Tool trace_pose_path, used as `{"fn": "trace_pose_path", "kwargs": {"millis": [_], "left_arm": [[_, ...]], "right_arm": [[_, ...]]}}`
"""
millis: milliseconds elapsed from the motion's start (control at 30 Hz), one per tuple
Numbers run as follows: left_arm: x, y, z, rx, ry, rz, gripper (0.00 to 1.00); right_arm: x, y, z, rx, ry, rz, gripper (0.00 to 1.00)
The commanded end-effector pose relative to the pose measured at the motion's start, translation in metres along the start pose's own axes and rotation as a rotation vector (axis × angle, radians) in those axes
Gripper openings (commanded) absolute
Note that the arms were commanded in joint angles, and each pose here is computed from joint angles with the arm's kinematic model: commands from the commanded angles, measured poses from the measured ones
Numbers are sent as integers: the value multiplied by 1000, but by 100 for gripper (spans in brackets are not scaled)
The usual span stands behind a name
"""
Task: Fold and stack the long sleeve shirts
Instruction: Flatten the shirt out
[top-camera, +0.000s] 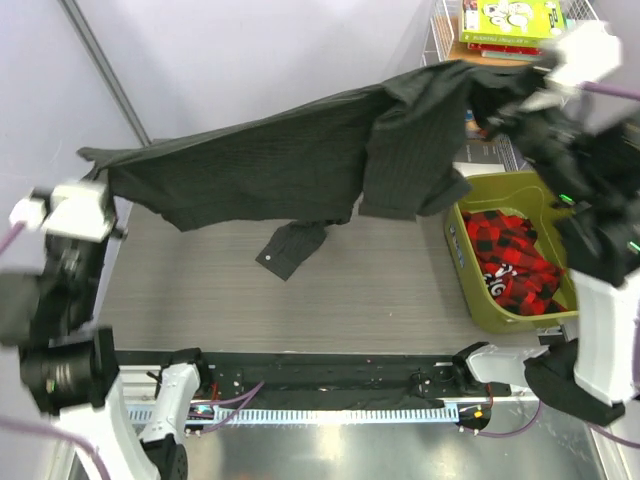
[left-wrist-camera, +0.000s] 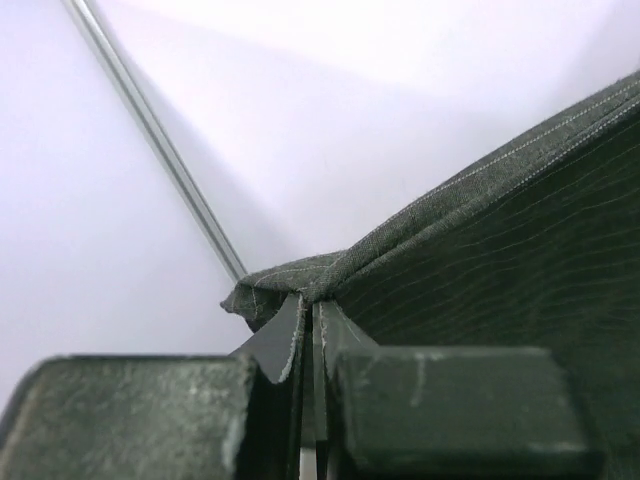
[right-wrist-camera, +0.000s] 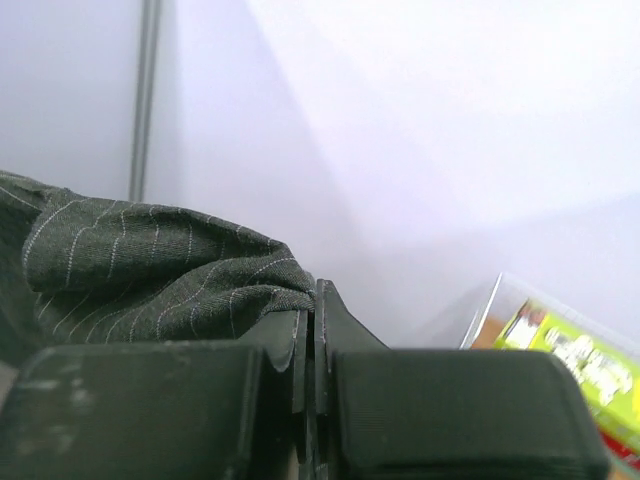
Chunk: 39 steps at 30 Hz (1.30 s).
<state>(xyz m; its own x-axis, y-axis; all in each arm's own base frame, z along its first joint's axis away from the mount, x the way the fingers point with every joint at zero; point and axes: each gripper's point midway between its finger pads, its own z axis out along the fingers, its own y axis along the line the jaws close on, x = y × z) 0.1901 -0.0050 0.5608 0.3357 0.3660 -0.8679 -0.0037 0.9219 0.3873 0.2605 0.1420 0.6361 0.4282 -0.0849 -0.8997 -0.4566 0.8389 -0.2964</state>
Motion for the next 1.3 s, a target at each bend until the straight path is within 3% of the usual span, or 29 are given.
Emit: {"fn": "trace_pose_path", "kwargs": {"millis": [0, 167, 333, 500, 533, 567, 600, 767, 800, 833, 867, 900, 933, 967, 1000, 1033, 1067, 1133, 1200, 1233, 1267], "left_arm": [[-54, 28, -36, -176, -140, 9, 0], [-72, 42, -47, -244, -162, 25, 0], [-39, 50, -6, -232, -58, 18, 0], [56, 37, 57, -133, 140, 43, 0], [98, 26, 68, -99, 211, 43, 0], [110, 26, 78, -96, 212, 52, 0], [140, 20, 90, -71, 269, 46, 0], [263, -5, 132, 1, 436, 20, 0], [307, -16, 144, 37, 514, 0, 0], [326, -20, 152, 48, 539, -9, 0], [344, -22, 163, 56, 561, -15, 3], [384, -32, 173, 88, 631, -21, 22], [406, -34, 178, 95, 686, -26, 37], [396, -18, 198, 57, 675, -20, 69], [415, -18, 189, 51, 781, -24, 86], [436, -20, 188, 57, 842, -31, 93], [433, -16, 189, 44, 846, -41, 97], [426, -20, 179, 77, 840, -55, 97], [426, -40, 163, 154, 843, -79, 99], [419, -48, 149, 191, 869, -95, 99], [420, -56, 138, 223, 890, -110, 98]], "right_arm": [[-119, -27, -74, 118, -308, 8, 1], [-146, -30, -90, 128, -398, -26, 1], [-96, -38, -36, 161, -281, -135, 1], [33, -29, 53, 124, -18, -179, 1], [51, -26, 64, 116, 6, -182, 1], [72, -22, 74, 100, 42, -194, 1], [122, -11, 92, 61, 129, -188, 1], [254, 10, 141, 2, 284, -174, 1], [298, 18, 158, -19, 337, -168, 3], [318, 19, 167, -19, 360, -170, 7], [322, 13, 181, -2, 352, -181, 14], [380, 22, 190, -23, 454, -179, 36], [398, 24, 196, -32, 495, -197, 63], [384, 13, 212, -9, 478, -221, 75], [435, 11, 201, 6, 646, -238, 90], [440, 6, 199, 28, 690, -252, 92], [425, -7, 201, 58, 687, -259, 92], [430, -4, 175, 4, 773, -235, 100], [429, 2, 151, -29, 827, -222, 100], [406, 5, 141, -50, 809, -201, 100], [418, 15, 121, -83, 862, -169, 100]]}}
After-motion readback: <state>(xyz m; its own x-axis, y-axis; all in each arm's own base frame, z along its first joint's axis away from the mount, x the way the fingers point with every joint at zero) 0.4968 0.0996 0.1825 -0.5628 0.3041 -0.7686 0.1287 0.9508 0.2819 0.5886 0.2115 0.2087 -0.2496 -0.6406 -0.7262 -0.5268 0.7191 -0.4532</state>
